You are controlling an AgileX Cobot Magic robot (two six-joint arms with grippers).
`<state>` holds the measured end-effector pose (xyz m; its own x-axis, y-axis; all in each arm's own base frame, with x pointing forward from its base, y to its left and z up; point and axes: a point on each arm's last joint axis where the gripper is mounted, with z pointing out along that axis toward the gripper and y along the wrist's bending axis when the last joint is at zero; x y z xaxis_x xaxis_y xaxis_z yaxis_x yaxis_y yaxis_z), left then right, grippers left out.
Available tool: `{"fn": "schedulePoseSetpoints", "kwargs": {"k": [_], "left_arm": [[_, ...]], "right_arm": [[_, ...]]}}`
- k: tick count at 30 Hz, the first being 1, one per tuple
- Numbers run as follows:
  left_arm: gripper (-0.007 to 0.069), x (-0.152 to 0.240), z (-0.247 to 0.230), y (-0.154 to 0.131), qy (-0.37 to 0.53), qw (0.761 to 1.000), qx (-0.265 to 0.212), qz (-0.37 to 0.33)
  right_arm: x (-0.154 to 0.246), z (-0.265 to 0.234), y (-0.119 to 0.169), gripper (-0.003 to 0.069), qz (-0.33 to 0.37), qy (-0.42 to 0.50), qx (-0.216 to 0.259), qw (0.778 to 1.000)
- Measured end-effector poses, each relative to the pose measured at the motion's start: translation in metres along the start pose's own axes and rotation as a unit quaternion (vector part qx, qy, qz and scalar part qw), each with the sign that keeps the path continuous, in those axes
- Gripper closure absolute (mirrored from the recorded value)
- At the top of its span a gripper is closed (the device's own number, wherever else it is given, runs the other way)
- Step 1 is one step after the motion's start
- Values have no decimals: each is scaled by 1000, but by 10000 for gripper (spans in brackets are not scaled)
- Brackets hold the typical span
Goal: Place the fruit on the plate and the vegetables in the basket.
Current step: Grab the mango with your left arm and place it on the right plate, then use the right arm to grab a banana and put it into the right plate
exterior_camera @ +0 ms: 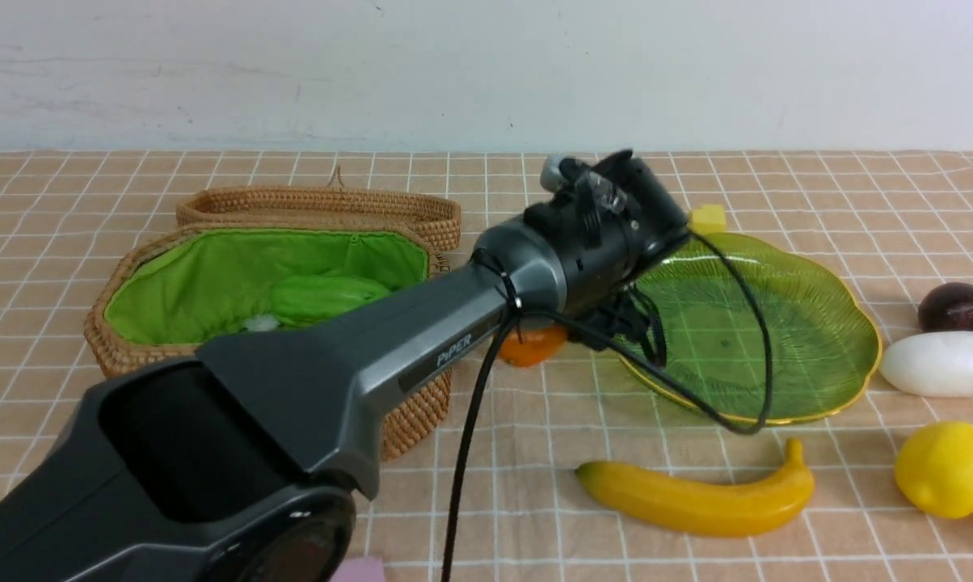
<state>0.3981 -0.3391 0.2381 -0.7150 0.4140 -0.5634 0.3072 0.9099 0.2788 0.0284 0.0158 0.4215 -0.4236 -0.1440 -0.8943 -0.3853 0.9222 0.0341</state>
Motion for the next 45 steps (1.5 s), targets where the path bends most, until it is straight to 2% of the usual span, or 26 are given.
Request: {"fn": "schedulePoseSetpoints", "kwargs": {"k": [2,3,5,8,10,11,13,19,24,29,31,33,35,37,40,41,42,43,45], "left_arm": [[67,-14,-29,-3,-40,999,33,11],[67,-24,-53,-11,-78,993,81,24],[67,-29,-64,-20,-105,985,132,33],[67,-31,-61,-44,-137,966,218,40],[67,-30,-45,-56,-152,959,236,42],[67,-29,-42,-57,-150,959,236,43],[67,-21,-8,-70,-156,958,233,54],[38,-13,20,-78,-157,960,226,62],[-25,-18,2,-70,-147,960,231,53],[-3,-31,-50,-47,-140,959,244,36],[42,-39,-96,-25,-144,956,255,24],[74,-40,-114,-15,-137,957,255,23],[190,-36,-166,15,-126,960,251,24],[273,-30,-196,36,-121,962,243,25],[494,-16,-245,70,-126,964,234,19],[510,-13,-252,75,-124,964,234,18],[615,-2,-282,96,-145,961,236,11],[638,4,-294,104,-152,960,237,9],[638,17,-311,118,-160,958,237,5]], "right_arm": [[-2,-1,-4,419,8,-12,21,1000],[-3,-1,-5,419,13,-17,28,999],[-4,-1,-5,419,15,-22,28,999],[-5,-1,-4,419,19,-25,23,999],[-4,-1,-2,419,24,-23,13,999],[-4,-1,-2,419,24,-23,13,999],[-3,-1,0,421,31,-16,0,999],[-1,-1,2,421,36,-2,-10,999],[0,-1,2,421,35,-1,-9,999],[-2,-2,1,420,32,-5,-4,999],[-4,-1,0,420,32,-7,-2,999],[-4,1,0,420,31,-4,-2,999],[-6,13,0,420,25,29,-1,999],[-7,24,-1,420,20,65,-1,998],[-9,50,-1,420,1,130,-9,991],[-10,54,-1,420,-1,137,-12,990],[-13,73,0,420,-8,166,-25,986],[-15,85,1,420,-9,182,-33,983],[-17,103,2,420,-9,200,-43,979]]}}
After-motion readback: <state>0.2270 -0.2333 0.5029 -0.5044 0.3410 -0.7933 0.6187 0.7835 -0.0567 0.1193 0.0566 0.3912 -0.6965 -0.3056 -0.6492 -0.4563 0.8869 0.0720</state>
